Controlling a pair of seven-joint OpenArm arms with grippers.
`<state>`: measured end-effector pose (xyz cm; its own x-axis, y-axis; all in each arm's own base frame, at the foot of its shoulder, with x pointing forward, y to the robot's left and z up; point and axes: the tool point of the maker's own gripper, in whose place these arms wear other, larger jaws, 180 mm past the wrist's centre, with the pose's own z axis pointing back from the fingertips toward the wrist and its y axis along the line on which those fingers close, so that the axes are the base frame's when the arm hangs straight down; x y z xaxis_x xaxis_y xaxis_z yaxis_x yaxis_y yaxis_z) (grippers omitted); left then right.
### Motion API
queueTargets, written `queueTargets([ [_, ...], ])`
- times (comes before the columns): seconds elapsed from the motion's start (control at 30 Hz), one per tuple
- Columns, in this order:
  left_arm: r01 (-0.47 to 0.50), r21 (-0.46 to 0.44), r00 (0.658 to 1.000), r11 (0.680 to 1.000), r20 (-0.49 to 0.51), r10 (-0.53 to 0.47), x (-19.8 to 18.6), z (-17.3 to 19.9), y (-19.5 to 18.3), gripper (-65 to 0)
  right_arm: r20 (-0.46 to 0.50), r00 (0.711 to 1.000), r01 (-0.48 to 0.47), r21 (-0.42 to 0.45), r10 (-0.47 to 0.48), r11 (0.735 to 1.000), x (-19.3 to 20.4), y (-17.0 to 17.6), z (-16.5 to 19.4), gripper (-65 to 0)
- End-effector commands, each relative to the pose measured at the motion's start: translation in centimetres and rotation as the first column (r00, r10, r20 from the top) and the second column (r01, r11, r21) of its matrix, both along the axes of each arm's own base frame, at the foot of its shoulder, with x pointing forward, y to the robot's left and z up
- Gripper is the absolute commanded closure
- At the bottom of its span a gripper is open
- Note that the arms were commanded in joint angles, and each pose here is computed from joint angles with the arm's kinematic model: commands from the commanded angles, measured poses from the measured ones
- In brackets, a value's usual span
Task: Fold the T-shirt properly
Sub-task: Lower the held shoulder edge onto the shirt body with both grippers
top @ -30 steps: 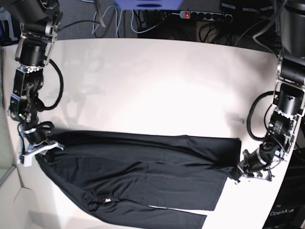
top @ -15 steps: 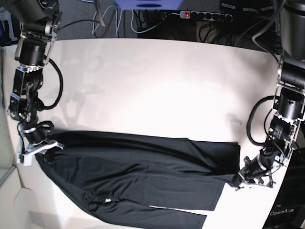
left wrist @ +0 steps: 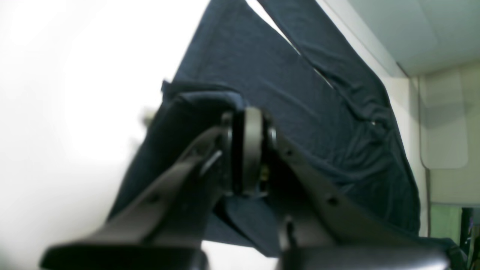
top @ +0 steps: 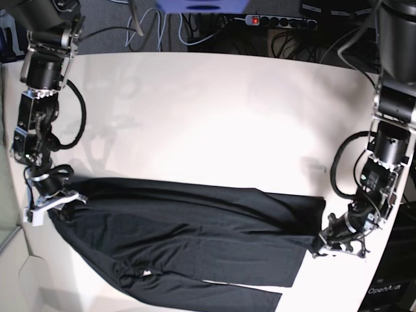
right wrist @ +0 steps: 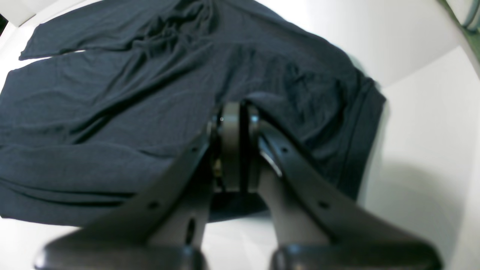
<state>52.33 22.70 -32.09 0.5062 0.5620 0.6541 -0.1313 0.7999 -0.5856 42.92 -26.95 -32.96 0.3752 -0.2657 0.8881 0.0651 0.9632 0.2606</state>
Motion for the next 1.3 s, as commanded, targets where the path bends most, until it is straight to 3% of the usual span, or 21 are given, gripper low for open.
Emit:
queueTargets([
  [0.0,-0.007,-0.006,0.997,1.0,0.074,0.008,1.4,3.0,0.4,0.0,0.068,0.998,0.004,-0.015,-0.003,1.0,1.0,-0.6,2.4,-0.7],
  [0.13,-0.004,-0.003,0.998,1.0,0.067,0.004,1.3,2.8,0.5,0.0,0.068,0.998,0.004,-0.015,-0.003,1.0,1.0,-0.6,2.4,-2.7],
  [0.27,-0.003,-0.003,0.999,1.0,0.051,0.003,0.8,1.9,0.5,-0.7,0.066,0.998,0.004,-0.014,-0.003,1.0,1.0,-0.6,2.4,-13.8],
  [0.33,-0.004,-0.001,0.999,1.0,0.051,0.004,0.7,1.8,0.5,-5.8,0.066,0.998,0.004,-0.014,-0.003,1.0,1.0,-0.6,2.4,-20.1],
  [0.43,-0.005,0.0,0.999,1.0,0.051,0.005,0.7,1.8,0.6,-19.4,0.059,0.998,0.003,-0.014,-0.003,1.0,0.8,-0.6,2.1,-28.0],
  [0.57,-0.015,0.009,0.999,1.0,0.047,0.014,0.5,1.8,1.5,-37.7,0.032,0.999,-0.003,-0.018,0.003,1.0,0.3,-0.7,1.4,-29.8],
  [0.63,-0.014,0.01,0.999,1.0,0.047,0.014,0.1,1.5,1.6,-42.2,0.029,1.0,-0.001,-0.026,0.001,1.0,0.1,-1.0,1.3,-29.8],
  [1.0,0.021,0.009,0.999,1.0,0.049,-0.022,-0.3,1.0,0.1,-42.6,0.009,1.0,0.005,-0.058,-0.004,0.998,-0.8,-2.3,0.9,-29.6],
  [1.1,0.021,0.011,0.999,1.0,0.048,-0.022,-0.4,0.9,0.1,-41.5,0.012,1.0,0.006,-0.058,-0.005,0.998,-0.7,-2.3,0.9,-25.3],
  [1.17,0.021,0.011,0.999,1.0,0.048,-0.022,-0.4,0.9,0.1,-36.1,0.009,1.0,0.005,-0.058,-0.004,0.998,-0.7,-2.3,0.9,-18.7],
  [1.27,0.022,0.018,0.999,1.0,0.049,-0.023,-0.3,1.0,0.2,-22.1,0.012,1.0,0.004,-0.055,-0.003,0.998,-0.6,-2.2,1.0,-7.7],
])
